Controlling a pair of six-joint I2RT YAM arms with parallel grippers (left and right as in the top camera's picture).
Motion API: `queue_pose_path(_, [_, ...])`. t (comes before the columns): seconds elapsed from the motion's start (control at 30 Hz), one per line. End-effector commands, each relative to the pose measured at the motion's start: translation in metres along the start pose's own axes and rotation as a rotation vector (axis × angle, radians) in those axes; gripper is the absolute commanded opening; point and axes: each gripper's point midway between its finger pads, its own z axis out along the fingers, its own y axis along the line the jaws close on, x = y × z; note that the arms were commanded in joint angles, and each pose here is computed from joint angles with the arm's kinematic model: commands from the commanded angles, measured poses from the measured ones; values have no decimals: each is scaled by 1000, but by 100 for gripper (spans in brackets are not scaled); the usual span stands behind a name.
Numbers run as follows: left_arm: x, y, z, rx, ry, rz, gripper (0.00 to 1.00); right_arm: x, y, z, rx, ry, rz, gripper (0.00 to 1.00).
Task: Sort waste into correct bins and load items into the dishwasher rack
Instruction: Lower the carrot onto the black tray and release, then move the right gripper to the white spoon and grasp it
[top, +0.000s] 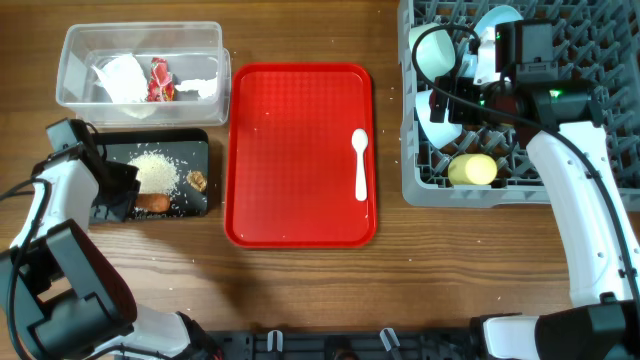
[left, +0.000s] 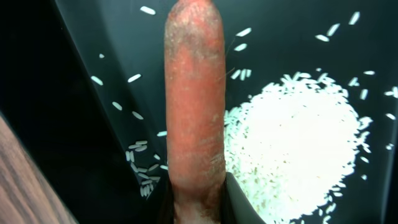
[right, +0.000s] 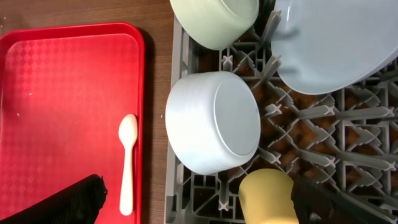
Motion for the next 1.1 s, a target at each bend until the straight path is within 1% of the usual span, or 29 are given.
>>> queue_pose_path(0.0, [2,-2,2,13,2,-19,24,2,-2,6,7,15,2,99])
queue_pose_path(0.13, [9,-9,1,53,47,-10,42,2,-1,6,1,13,2,99])
queue_pose_path(0.2, [9,-13,-2,70,52,-6,53,1,-1,6,0,10,1,99])
queue_pose_path(0.23, [8,-16,-4,83,51,12,57,0,0,6,-1,9,1,99])
queue_pose_path(0.3, [6,-24,-13,110,50,48,62,0,5,6,-32,8,-3,99])
queue_pose_path(0.37, [5,-35,-29,151,50,123,63,-3,14,6,-80,-3,-10,98])
queue_pose_path(0.43, [3,-53,-57,195,16,235,67,-9,28,4,-162,-23,-16,97])
queue_pose_path(0.5, [8,-69,-79,231,-10,319,72,-12,40,2,-230,-36,-21,94])
queue_pose_path(0.6, [37,-98,-107,304,-46,497,83,-12,51,0,-270,-36,-33,93])
queue_pose_path(0.67, [57,-111,-115,341,-60,606,86,-9,58,0,-280,-24,-20,92])
queue_pose_path(0.7, [74,-121,-118,362,-65,693,91,-7,66,0,-290,-15,-9,90])
queue_pose_path(0.8, [112,-139,-121,407,-67,861,94,0,88,-1,-316,-2,-49,88])
queue_pose_path(0.87, [135,-147,-125,435,-70,951,94,5,95,5,-285,15,-22,87])
queue_pose_path(0.93, [150,-153,-127,447,-82,994,100,13,103,21,-267,56,-37,86])
queue_pose_path(1.03, [162,-157,-129,463,-85,1024,100,30,121,55,-278,147,-38,83])
queue_pose_path(1.07, [162,-158,-128,465,-85,1024,100,42,131,73,-291,200,-48,82])
